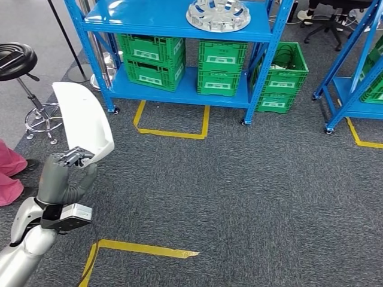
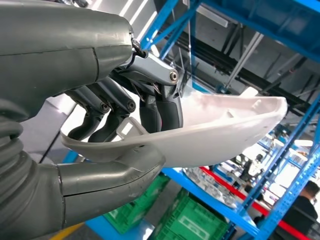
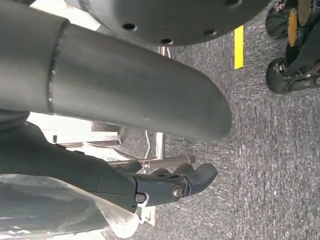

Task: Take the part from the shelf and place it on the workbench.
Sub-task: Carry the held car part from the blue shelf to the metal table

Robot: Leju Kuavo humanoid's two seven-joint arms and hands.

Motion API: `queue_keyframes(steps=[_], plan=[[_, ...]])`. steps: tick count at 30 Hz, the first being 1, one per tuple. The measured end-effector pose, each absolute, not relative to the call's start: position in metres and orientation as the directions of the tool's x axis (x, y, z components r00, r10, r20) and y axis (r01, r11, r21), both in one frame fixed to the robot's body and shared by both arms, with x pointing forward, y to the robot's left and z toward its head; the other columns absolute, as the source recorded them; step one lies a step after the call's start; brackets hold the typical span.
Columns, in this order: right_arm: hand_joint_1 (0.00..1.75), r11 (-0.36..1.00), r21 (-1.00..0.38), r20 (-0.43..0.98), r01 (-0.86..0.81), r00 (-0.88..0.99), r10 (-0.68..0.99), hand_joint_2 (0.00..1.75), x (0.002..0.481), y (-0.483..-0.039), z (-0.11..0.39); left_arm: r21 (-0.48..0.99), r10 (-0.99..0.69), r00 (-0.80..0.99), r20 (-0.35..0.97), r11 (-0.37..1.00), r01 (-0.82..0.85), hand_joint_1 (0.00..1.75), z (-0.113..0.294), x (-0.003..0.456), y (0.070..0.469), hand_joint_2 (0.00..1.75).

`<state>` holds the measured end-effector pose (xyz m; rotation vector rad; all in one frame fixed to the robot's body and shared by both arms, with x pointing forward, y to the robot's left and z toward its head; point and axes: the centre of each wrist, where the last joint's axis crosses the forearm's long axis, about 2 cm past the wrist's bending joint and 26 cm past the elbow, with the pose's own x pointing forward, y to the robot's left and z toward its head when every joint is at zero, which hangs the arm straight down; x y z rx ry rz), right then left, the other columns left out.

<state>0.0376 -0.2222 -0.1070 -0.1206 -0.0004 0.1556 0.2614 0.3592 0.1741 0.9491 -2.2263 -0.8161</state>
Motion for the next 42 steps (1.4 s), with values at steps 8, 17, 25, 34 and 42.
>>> queue_keyframes(steps=[8,17,25,34,42], plan=[[0.0,0.98,-0.123,0.002,-0.155,0.988,0.157,0.0,0.0401,-0.2217,-0.1067,0.712,-0.776,-0.573,0.263,0.557,-0.428,1.75,0.176,0.2608,0.3619,1.75],[0.0,0.98,-0.126,0.006,-0.155,0.988,0.157,0.0,0.0418,-0.2218,-0.1065,0.711,-0.781,-0.568,0.259,0.553,-0.435,1.75,0.1772,0.26,0.3645,1.75],[0.0,0.98,-0.121,0.009,-0.158,0.987,0.16,0.0,0.0414,-0.2209,-0.1064,0.714,-0.782,-0.565,0.263,0.552,-0.431,1.75,0.1756,0.2581,0.3654,1.75],[0.0,0.979,-0.118,0.016,-0.164,0.986,0.167,0.0,0.0411,-0.2204,-0.1064,0.713,-0.785,-0.56,0.265,0.55,-0.434,1.75,0.176,0.2573,0.3671,1.75],[0.0,0.978,-0.11,0.015,-0.176,0.984,0.178,0.0,0.0408,-0.219,-0.1063,0.71,-0.788,-0.556,0.265,0.55,-0.44,1.75,0.1796,0.2565,0.369,1.75]])
